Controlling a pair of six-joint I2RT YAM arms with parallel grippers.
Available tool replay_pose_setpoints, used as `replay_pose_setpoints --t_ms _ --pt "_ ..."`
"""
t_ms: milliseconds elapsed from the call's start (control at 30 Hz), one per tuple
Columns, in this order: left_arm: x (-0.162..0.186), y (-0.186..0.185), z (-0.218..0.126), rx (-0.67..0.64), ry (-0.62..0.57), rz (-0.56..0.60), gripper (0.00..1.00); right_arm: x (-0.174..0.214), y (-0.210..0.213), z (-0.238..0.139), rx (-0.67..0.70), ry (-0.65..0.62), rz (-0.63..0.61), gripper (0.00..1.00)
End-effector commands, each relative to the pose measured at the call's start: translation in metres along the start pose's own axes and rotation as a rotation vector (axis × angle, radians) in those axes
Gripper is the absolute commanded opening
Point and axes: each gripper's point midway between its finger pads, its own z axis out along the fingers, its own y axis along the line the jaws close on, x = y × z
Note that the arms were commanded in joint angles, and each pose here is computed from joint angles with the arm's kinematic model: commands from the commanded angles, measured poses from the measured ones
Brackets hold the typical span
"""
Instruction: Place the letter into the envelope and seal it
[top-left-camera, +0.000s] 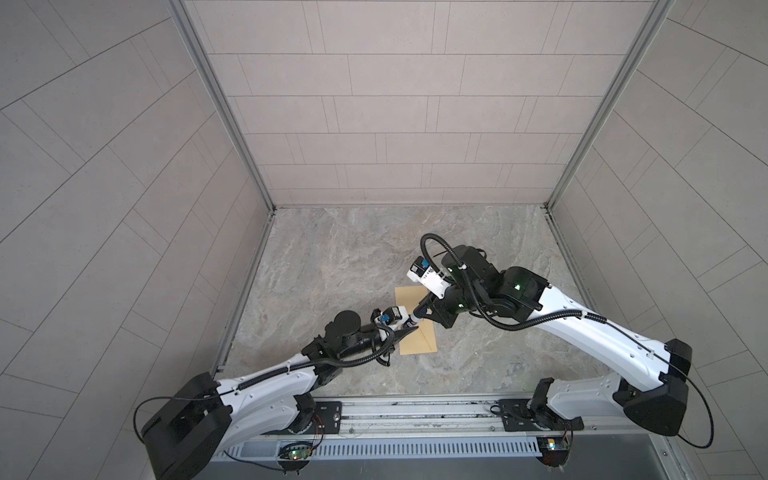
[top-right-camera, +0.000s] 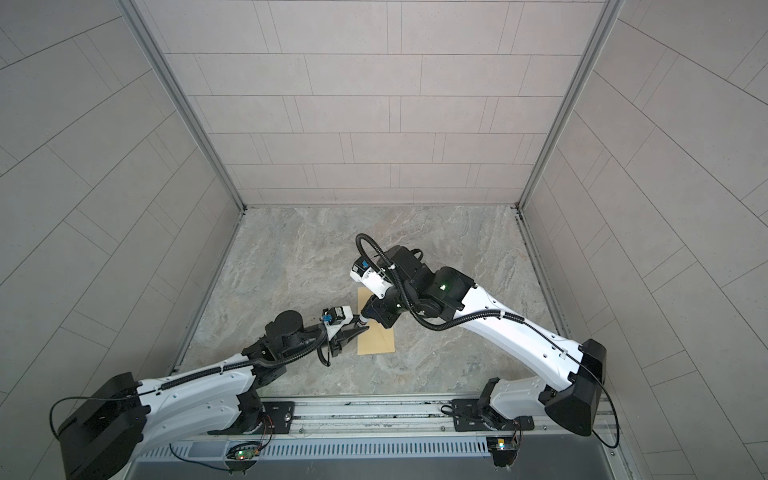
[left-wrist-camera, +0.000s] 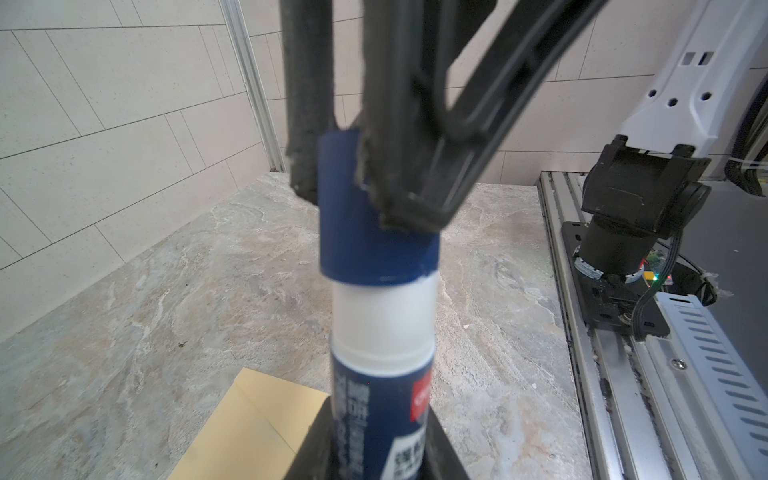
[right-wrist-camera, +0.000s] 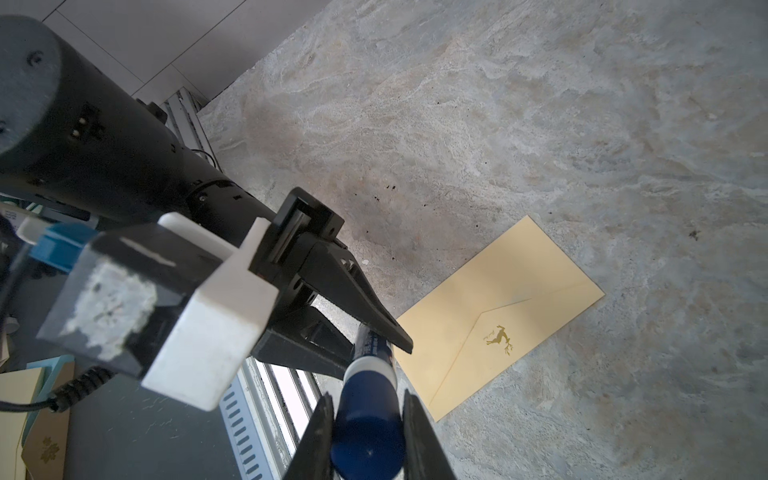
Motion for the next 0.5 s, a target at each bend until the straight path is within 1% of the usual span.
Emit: replay_pose_setpoints --t_ms 0,200,467 --pt "-0.0307 0.0015 -0.0011 -0.002 -0.111 0.042 0.00 0.0170 0.0084 0.0073 -0.020 0.076 -0.038 0.00" --pt "-0.0310 0.0015 -0.0009 -0.001 -0.110 0.042 0.00 0.0178 0.0088 0.0071 0.000 0.077 -0.076 0.00" --pt "-0.0316 0.0012 -0.0006 0.002 -0.112 0.042 0.00 0.0216 0.0168 0.0048 -0.022 0.081 -0.147 0.00"
